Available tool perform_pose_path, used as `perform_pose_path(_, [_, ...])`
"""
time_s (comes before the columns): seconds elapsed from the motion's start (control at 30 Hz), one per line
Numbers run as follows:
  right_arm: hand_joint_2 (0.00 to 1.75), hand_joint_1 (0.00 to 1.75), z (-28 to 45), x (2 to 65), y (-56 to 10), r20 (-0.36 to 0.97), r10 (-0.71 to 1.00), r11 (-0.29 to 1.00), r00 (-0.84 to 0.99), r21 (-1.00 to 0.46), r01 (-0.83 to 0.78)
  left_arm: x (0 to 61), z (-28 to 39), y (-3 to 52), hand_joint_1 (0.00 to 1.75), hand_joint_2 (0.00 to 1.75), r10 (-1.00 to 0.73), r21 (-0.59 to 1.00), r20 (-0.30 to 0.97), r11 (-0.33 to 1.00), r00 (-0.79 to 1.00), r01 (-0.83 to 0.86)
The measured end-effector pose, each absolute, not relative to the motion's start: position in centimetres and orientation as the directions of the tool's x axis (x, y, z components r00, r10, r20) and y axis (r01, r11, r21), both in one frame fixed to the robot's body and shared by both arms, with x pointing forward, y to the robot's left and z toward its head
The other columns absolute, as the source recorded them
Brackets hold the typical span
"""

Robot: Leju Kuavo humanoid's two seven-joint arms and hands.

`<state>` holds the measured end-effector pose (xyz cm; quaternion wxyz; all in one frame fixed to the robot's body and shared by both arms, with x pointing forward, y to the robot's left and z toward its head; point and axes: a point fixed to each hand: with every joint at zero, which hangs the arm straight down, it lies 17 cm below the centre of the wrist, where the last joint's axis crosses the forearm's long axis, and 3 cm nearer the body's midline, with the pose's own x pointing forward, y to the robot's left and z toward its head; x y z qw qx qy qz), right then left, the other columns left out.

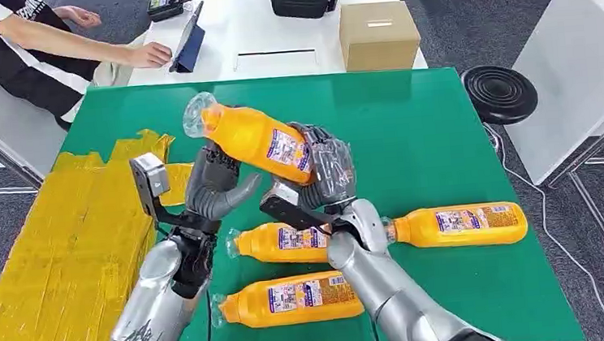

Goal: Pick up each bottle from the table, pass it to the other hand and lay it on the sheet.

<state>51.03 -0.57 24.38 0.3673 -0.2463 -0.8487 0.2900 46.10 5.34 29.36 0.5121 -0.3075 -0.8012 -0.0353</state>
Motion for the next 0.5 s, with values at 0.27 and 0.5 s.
perform_pose_path(0.27, [1.75, 1.75, 24.8, 50.5, 0.8, 0.485, 0.612, 0.72, -0.625, -0.668, 0.186, 46.5, 29.4, 4.7, 0.0, 1.75, 0.459, -0.262, 0.844, 0.804, -0.277, 0.533])
perform_pose_path(0.5, [1.75, 1.75, 24.4, 50.1, 1.8, 0.535, 0.571, 0.753, -0.623, -0.644, 0.136, 46.6, 29.3, 4.8, 0.0, 1.75, 0.459, -0.263, 0.844, 0.805, -0.278, 0.531])
